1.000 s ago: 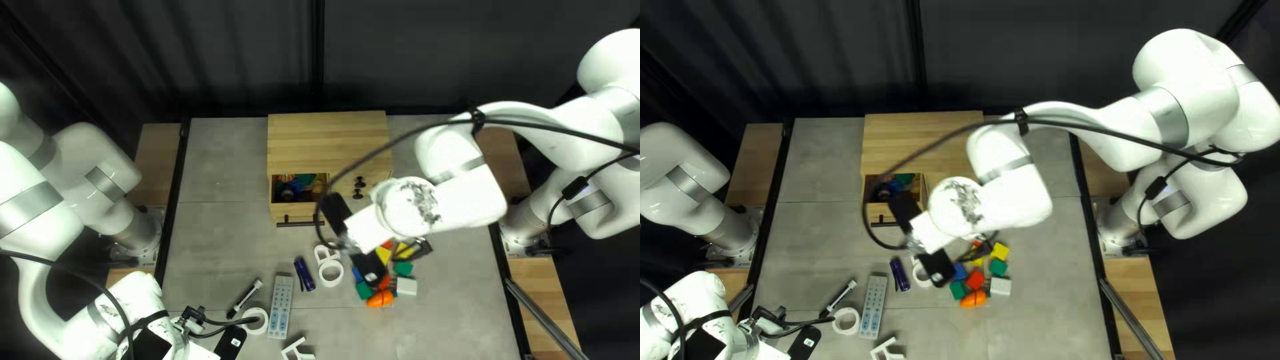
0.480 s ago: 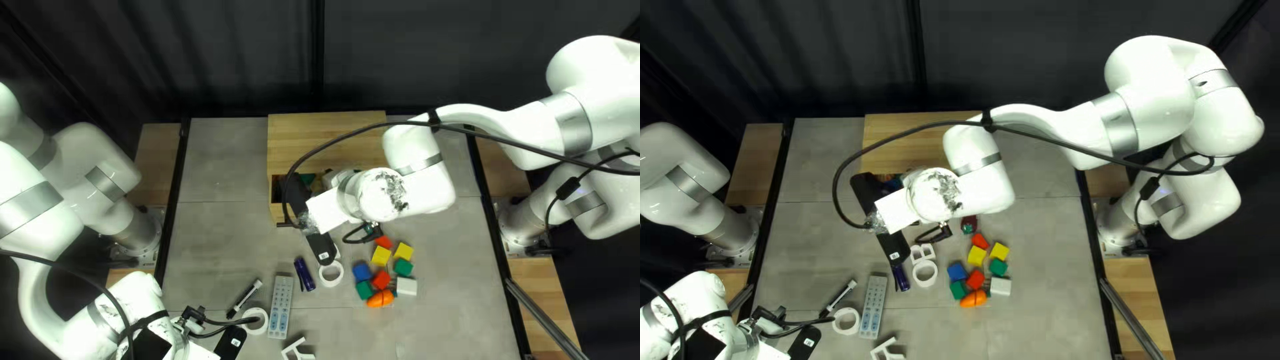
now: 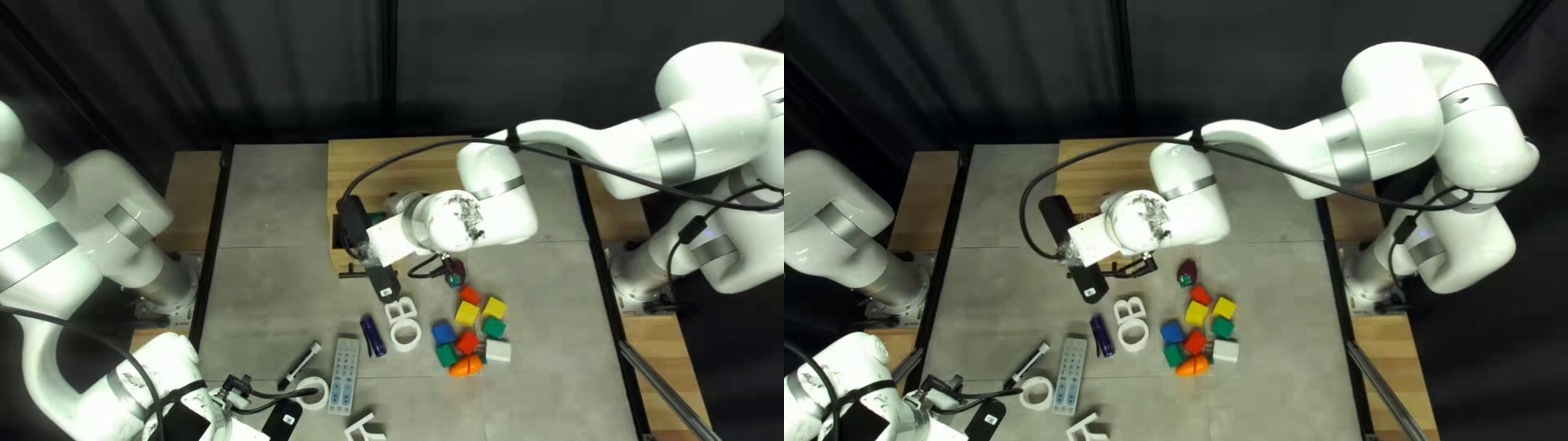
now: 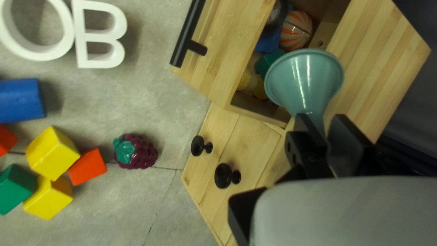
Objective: Open drawers and place objects into drawer and close
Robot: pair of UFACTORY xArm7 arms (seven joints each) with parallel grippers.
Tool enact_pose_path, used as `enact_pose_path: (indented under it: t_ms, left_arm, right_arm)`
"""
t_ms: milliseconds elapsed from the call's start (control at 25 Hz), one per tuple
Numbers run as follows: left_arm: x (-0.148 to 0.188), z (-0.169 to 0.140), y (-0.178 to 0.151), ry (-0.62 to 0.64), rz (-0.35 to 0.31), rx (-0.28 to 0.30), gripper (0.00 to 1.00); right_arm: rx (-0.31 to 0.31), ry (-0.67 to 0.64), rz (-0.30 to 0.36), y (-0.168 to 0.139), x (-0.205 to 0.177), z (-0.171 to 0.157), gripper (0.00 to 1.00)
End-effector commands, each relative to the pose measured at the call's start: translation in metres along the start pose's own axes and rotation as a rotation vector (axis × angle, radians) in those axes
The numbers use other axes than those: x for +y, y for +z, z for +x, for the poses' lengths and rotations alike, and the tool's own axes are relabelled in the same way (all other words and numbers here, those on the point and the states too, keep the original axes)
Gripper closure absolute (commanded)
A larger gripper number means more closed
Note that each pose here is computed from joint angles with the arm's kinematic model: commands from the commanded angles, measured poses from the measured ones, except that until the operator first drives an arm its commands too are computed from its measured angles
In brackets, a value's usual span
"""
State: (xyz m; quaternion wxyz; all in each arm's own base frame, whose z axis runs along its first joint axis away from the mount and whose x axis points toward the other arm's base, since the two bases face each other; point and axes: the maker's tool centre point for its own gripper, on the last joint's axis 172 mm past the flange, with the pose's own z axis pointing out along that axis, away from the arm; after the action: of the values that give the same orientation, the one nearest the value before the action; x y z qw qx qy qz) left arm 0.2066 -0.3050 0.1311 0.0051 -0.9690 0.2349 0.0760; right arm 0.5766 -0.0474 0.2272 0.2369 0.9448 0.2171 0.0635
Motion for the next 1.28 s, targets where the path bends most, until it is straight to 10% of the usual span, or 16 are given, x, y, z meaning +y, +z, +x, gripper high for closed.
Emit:
enact_pose_path:
  t_ms: [40,80,680,960,1280]
  left_arm:
    - [0.000,0.000,0.000,0.000,0.000,0.000,0.00]
    - [0.000,0.000,0.000,0.000,0.000,0.000,0.00]
    - [0.000,0.000,0.000,0.000,0.000,0.000,0.00]
    - [0.000,0.000,0.000,0.000,0.000,0.000,0.00]
    - [0.000,0.000,0.000,0.000,0.000,0.000,0.00]
  right_arm:
    - [0.001,0.007,0.002,0.003,0.004,0.002,0.41]
    - [0.001,0.009,0.003,0.003,0.005,0.003,0.00]
    - [0.026,0.008,-0.001,-0.030,-0.027,0.016,0.00]
    - [0.067,-0.017,0.097,-0.049,-0.137,-0.006,0.00]
    - [0.153,-0.438,0.195,-0.058,-0.254,-0.060,0.00]
